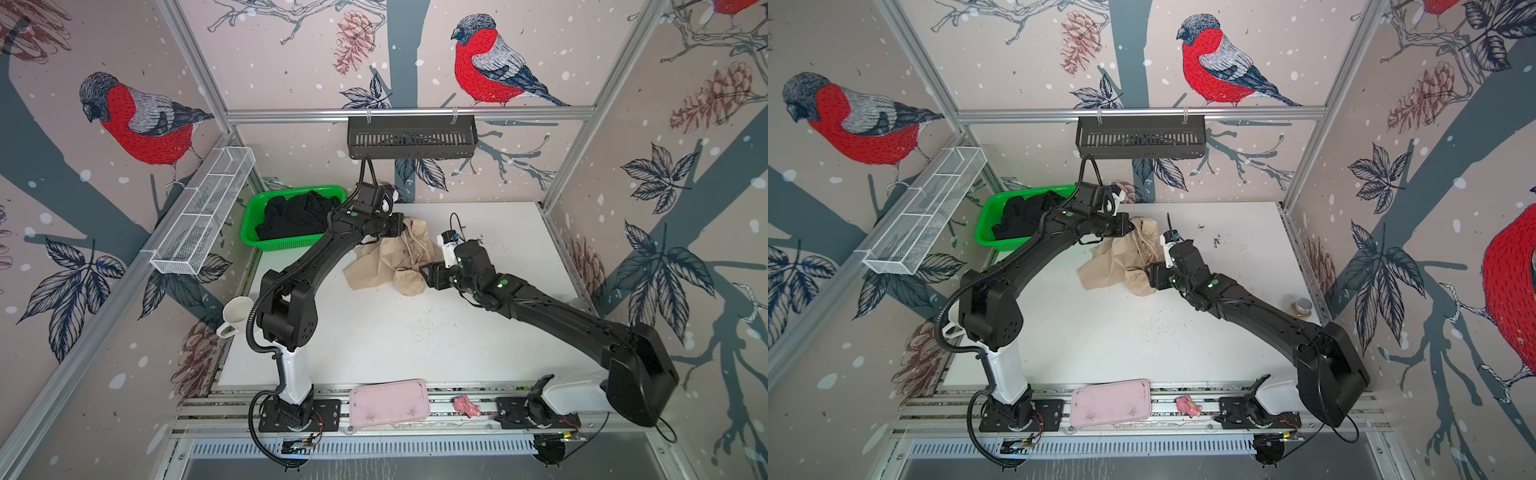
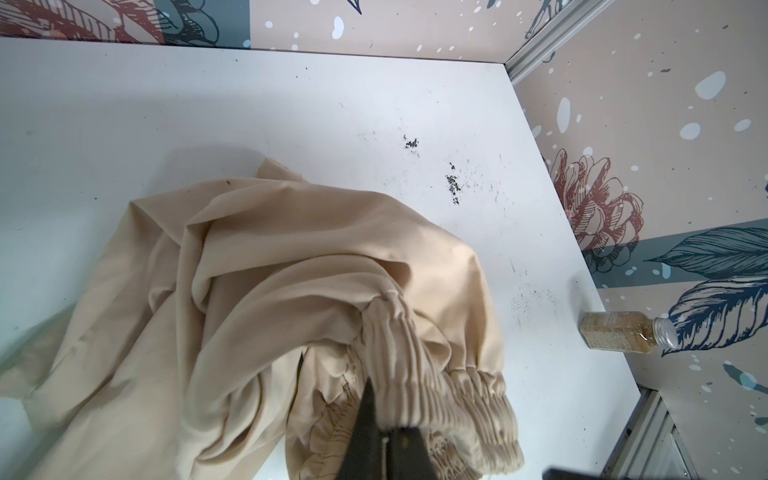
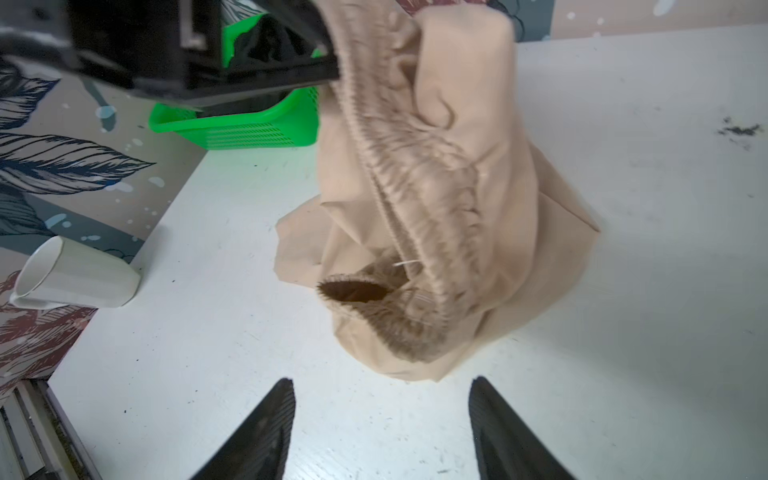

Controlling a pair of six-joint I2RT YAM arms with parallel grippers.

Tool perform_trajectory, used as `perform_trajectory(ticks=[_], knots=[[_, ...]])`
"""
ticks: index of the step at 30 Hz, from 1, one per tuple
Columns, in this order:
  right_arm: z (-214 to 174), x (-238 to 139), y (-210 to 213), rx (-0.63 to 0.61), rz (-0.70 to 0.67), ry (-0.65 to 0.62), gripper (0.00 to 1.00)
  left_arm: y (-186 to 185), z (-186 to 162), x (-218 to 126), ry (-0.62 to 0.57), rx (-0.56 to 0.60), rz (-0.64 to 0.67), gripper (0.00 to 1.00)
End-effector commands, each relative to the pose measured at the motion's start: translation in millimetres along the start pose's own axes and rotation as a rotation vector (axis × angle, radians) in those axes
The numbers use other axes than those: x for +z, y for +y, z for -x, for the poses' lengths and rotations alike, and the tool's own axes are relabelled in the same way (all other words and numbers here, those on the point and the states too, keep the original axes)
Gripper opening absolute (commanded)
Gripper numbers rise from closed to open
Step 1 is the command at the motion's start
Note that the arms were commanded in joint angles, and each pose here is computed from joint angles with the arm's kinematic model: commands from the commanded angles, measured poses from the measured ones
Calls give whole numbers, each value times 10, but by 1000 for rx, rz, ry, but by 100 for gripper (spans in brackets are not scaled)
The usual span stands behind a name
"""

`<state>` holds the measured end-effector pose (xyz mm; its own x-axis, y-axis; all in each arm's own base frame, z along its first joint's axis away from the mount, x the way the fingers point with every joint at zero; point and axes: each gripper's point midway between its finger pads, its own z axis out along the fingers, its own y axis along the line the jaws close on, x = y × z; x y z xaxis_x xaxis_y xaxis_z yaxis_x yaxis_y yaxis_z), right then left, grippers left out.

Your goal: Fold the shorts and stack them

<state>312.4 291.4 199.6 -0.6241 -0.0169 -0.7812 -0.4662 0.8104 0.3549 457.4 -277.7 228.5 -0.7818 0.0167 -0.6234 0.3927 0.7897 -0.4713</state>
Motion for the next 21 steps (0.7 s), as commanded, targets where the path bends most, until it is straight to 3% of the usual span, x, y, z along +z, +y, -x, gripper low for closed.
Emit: perform_trajectory(ticks=[1,6,8,15,21], knots=[[-65,57,83,54,-49,-59,68,78,88,-50,-26,-6,38,0],[-486,237,562,-10,80,-65,69,215,124,-83,-42,-25,61,0],[-530,392,620,-38,73,-67,70,274,100,-71,-45,-24,78,0],[-718,1034,405,-213,-167,-15,77,378,-58,-81,-19,-50,82,0],[-728,1271,209,-347,-354,-14,77,575,-145,-142,-10,-77,111,0]])
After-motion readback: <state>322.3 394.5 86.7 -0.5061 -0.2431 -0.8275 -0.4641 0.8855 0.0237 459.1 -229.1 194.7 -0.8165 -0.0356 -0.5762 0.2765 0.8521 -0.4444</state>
